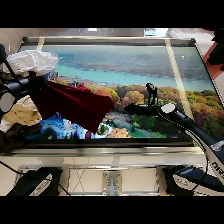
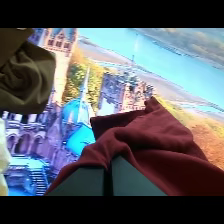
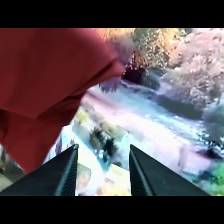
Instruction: Fold the shirts.
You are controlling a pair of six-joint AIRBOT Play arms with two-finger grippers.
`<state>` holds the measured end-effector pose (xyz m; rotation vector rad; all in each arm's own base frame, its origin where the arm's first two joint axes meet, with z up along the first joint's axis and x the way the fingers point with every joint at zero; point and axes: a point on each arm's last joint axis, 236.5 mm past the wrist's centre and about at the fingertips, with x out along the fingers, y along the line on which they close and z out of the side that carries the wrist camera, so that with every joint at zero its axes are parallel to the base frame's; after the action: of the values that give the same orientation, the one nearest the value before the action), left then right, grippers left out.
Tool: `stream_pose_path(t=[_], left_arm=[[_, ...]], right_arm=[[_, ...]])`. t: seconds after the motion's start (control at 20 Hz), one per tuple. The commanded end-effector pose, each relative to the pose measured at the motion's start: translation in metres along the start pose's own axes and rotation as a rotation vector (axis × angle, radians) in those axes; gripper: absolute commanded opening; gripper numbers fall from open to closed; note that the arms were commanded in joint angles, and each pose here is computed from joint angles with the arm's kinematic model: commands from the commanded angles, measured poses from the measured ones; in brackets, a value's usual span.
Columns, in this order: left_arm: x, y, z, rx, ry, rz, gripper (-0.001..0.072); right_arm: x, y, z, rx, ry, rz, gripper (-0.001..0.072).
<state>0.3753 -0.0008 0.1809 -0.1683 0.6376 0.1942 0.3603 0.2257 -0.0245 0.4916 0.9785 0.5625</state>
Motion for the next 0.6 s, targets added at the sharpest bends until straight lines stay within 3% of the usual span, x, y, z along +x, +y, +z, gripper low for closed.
stream_pose_path(t=[0.0,0.1,0.2,0.55], left_arm=[[-0.002,0.024,0.009,0.023,-0.036,0.099,0.0010],[-0.002,0.022,0.012,0.025,-0.050,0.091,0.0010],[-0.002,0.020,0.014,0.024,-0.058,0.085,0.0010],[-0.002,0.020,0.014,0.023,-0.056,0.083,0.0010]], right_arm=[[0.021,-0.003,-0.006,0.098,0.002,0.012,0.0386],[0.036,0.009,-0.014,0.133,0.022,0.073,0.0389],[0.051,0.028,-0.010,0.167,0.000,0.148,0.0445],[0.110,0.076,0.009,0.208,-0.005,0.282,0.0480]])
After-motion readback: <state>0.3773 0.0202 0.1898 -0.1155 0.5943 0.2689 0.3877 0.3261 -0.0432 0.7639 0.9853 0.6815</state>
